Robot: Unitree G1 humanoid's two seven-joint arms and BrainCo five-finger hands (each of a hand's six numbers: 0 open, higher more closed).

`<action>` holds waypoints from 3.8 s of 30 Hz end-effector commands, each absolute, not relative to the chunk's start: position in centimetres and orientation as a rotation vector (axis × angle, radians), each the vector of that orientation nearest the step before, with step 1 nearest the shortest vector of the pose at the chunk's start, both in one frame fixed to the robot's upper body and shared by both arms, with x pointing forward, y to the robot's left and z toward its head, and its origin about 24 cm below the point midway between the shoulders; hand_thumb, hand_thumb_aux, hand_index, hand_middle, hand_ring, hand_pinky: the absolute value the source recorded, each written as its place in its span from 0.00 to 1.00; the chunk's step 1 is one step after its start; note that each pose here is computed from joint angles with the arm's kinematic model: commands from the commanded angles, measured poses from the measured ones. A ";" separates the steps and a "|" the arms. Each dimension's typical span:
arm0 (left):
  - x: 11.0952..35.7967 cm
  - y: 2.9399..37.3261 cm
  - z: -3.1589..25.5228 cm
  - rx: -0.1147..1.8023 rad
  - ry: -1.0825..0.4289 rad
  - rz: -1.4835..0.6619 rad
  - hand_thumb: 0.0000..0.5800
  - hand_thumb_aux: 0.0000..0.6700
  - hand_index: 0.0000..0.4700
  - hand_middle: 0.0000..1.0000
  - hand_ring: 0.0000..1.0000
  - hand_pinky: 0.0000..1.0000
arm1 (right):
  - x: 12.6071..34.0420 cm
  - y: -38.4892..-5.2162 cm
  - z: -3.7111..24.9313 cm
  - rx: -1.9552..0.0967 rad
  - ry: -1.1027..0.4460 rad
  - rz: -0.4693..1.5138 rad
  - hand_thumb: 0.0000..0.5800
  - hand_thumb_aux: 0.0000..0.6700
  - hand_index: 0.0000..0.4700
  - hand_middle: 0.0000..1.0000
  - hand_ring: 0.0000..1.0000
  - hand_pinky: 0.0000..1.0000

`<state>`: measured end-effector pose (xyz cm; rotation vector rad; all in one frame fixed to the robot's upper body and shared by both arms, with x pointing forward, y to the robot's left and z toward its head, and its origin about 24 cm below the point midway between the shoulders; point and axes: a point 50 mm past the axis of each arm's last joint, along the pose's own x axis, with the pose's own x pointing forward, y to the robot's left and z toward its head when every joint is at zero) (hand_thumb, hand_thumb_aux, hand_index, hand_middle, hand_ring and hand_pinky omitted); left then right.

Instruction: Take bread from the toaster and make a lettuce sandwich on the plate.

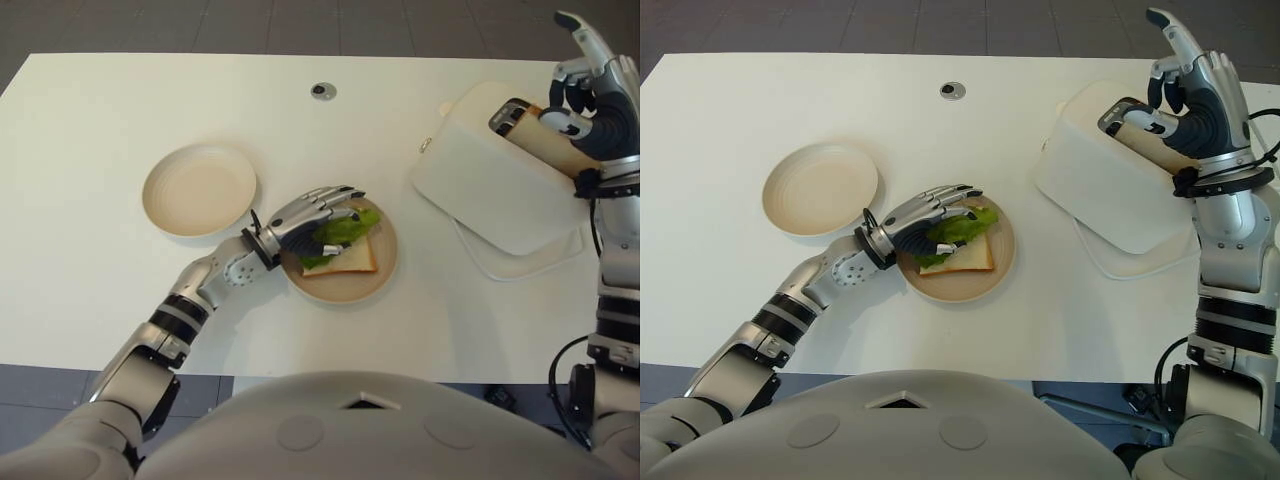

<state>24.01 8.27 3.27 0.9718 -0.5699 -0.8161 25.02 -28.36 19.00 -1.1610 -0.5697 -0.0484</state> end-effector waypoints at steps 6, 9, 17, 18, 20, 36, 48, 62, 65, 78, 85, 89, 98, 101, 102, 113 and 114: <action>24.1 8.3 2.7 0.989 -0.552 -0.819 0.00 0.00 0.00 0.00 0.00 0.00 | 24.5 -33.9 15.7 -1.426 -0.193 -0.074 0.00 0.00 0.00 0.00 0.00 0.00; 24.1 8.4 2.8 0.989 -0.554 -0.812 0.00 0.00 0.00 0.00 0.00 0.00 | 24.2 -34.2 15.4 -1.420 -0.175 -0.053 0.00 0.00 0.00 0.00 0.00 0.00; 24.1 8.4 2.8 0.967 -0.552 -0.810 0.00 0.00 0.00 0.00 0.00 0.00 | 24.0 -33.4 15.8 -1.375 -0.251 -0.025 1.00 1.00 1.00 0.00 0.00 0.00; 24.2 8.4 2.9 0.958 -0.554 -0.806 0.00 0.00 0.00 0.00 0.00 0.00 | 24.1 -33.2 16.3 -1.361 -0.294 -0.042 1.00 1.00 1.00 0.00 0.00 0.00; 24.3 8.5 3.0 0.947 -0.559 -0.789 0.00 0.00 0.00 0.00 0.00 0.00 | 24.2 -32.8 17.4 -1.337 -0.384 -0.086 1.00 1.00 1.00 0.00 0.00 0.00; 26.0 10.7 9.7 0.448 -0.744 -0.411 0.00 0.00 0.00 0.00 0.00 0.00 | 24.4 -24.8 21.6 -0.972 -0.907 -0.039 1.00 1.00 1.00 1.00 1.00 1.00; 25.8 15.3 13.0 0.128 -0.770 -0.401 0.00 0.00 0.00 0.00 0.00 0.00 | 26.9 -17.4 14.4 -0.832 -0.561 0.683 1.00 1.00 1.00 1.00 1.00 1.00; 20.5 11.9 8.3 0.262 -0.592 -1.085 0.00 0.00 0.00 0.00 0.00 0.00 | 30.6 -13.5 14.1 -0.716 -0.417 1.109 1.00 1.00 1.00 1.00 1.00 1.00; 20.3 11.2 6.8 0.353 -0.538 -1.131 0.00 0.00 0.00 0.00 0.00 0.00 | 30.5 -12.2 11.9 -0.736 -0.331 1.204 1.00 1.00 1.00 1.00 1.00 1.00; 19.7 10.3 5.0 0.428 -0.452 -1.191 0.00 0.00 0.00 0.00 0.00 0.00 | 29.8 -10.3 3.9 -0.718 -0.132 1.212 1.00 1.00 1.00 1.00 1.00 1.00; 19.7 11.0 -3.8 0.941 -0.024 -1.333 0.00 0.00 0.00 0.00 0.00 0.00 | 30.2 -10.1 4.4 -0.715 -0.193 1.158 1.00 1.00 1.00 1.00 1.00 1.00; 19.0 11.3 -5.4 1.023 0.031 -1.380 0.00 0.00 0.00 0.00 0.00 0.00 | 31.0 -9.8 6.3 -0.650 -0.315 1.056 0.00 0.00 0.00 0.98 0.98 0.98; 19.9 11.9 -5.2 1.053 -0.013 -1.321 0.00 0.00 0.00 0.00 0.00 0.00 | 34.4 -12.5 13.0 -0.415 -0.588 0.538 0.00 0.00 0.00 0.00 0.00 0.00; 21.6 12.1 -3.3 1.045 -0.115 -1.202 0.00 0.00 0.00 0.00 0.00 0.00 | 34.0 -13.4 13.1 -0.358 -0.604 0.490 0.00 0.00 0.00 0.00 0.00 0.00; 22.2 12.2 -2.6 1.047 -0.151 -1.156 0.00 0.00 0.00 0.00 0.00 0.00 | 33.7 -13.6 13.1 -0.344 -0.607 0.486 0.00 0.00 0.00 0.00 0.00 0.00; 19.8 11.5 11.2 0.051 -0.693 -1.079 1.00 1.00 1.00 1.00 1.00 1.00 | 23.8 -17.2 11.0 0.031 -0.450 1.083 1.00 1.00 1.00 1.00 1.00 1.00; 18.7 11.3 10.7 0.037 -0.660 -1.184 1.00 1.00 1.00 1.00 1.00 1.00 | 22.6 -17.2 10.0 0.011 -0.399 1.161 1.00 1.00 1.00 1.00 1.00 1.00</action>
